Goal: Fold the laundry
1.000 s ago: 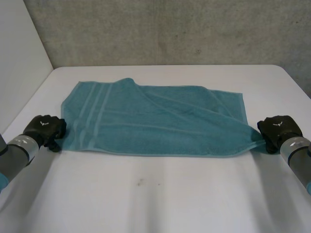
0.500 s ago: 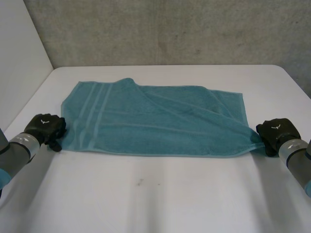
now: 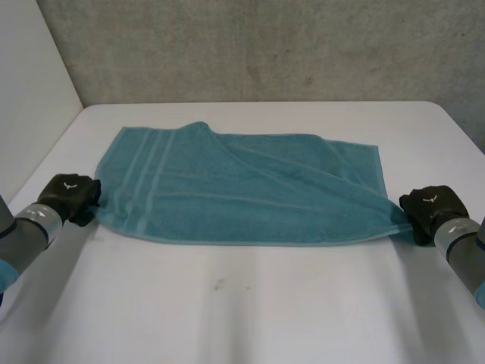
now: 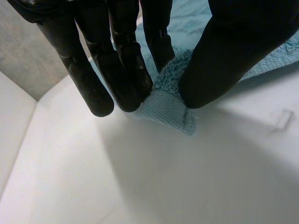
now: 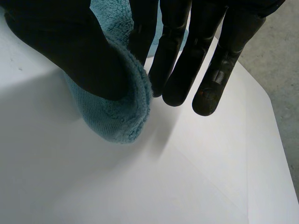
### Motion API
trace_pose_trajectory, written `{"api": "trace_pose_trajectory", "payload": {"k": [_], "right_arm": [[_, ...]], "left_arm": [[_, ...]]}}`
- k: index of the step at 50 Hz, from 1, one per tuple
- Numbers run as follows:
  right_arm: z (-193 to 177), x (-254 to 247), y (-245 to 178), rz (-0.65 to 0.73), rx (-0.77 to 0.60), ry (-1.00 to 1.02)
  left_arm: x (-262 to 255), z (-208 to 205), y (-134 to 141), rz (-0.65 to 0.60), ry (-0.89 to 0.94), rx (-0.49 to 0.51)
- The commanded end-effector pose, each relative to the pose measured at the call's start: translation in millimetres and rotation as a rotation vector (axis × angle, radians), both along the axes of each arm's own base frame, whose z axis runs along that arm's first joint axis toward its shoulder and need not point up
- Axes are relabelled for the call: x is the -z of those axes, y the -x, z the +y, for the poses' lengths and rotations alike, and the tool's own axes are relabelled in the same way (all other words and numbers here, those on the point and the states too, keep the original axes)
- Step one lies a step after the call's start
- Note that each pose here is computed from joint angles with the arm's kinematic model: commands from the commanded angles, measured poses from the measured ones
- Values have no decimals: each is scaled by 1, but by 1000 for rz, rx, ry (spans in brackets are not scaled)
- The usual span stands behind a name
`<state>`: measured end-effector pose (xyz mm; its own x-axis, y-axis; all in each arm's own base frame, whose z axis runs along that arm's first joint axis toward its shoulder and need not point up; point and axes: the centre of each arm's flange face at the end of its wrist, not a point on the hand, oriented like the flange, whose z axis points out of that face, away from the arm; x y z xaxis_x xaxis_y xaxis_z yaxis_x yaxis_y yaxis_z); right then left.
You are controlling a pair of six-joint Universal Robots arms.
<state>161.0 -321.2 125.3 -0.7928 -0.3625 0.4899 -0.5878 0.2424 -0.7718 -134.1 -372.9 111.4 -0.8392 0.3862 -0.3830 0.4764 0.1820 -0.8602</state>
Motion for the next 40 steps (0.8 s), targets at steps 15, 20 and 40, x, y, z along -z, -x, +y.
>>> {"api": "trace_pose_trajectory", "payload": {"k": [15,20,40], "right_arm": [[58,-75,13,255,-103,-126],[65,-67,36,367,-107,-233],[-28,-49,-12,186,-81,78]], "left_arm": [[-106,109,-35,-213,60,-146],[-97,126,-40,-254,-84,-119],[-65,19,3,-189,124,-13]]}}
